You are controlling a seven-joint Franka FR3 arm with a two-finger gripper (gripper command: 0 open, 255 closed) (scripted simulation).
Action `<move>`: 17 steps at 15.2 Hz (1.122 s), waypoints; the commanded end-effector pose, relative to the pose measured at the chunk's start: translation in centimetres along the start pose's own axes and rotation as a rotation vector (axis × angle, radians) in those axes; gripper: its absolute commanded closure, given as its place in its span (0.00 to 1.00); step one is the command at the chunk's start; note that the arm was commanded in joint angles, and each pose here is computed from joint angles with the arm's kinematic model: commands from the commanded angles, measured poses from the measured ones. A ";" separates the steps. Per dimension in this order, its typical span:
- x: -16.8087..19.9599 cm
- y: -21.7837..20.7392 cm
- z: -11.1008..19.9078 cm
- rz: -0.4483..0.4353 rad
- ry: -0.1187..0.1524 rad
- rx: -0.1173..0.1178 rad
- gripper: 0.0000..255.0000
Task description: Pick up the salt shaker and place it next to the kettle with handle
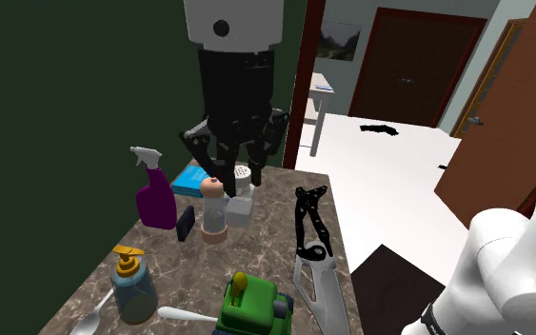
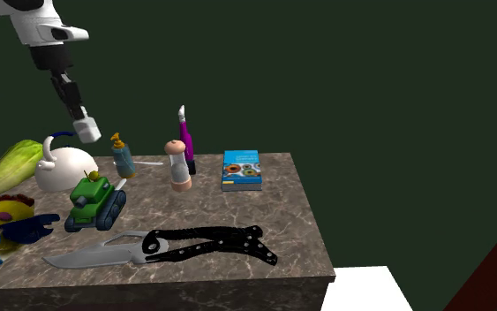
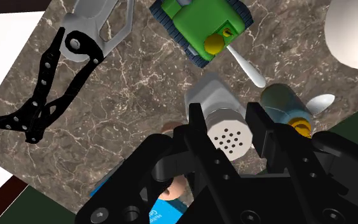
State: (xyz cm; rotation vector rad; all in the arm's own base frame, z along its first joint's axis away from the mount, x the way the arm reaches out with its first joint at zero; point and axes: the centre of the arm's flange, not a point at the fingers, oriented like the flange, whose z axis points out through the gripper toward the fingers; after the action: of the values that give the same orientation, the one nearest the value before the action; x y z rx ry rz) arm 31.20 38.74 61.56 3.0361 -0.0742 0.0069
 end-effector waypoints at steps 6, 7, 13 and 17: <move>-7.3 -5.9 -0.6 0.001 0.000 0.000 1.00; -8.3 -6.8 -0.7 0.001 0.000 0.000 1.00; -12.1 -10.1 0.0 0.001 0.000 0.000 1.00; -12.1 -10.3 2.1 0.001 0.000 0.000 1.00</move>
State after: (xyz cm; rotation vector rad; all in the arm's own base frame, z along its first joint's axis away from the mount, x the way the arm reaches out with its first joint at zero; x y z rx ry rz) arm 19.53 49.34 58.83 3.0356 -0.0759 0.0065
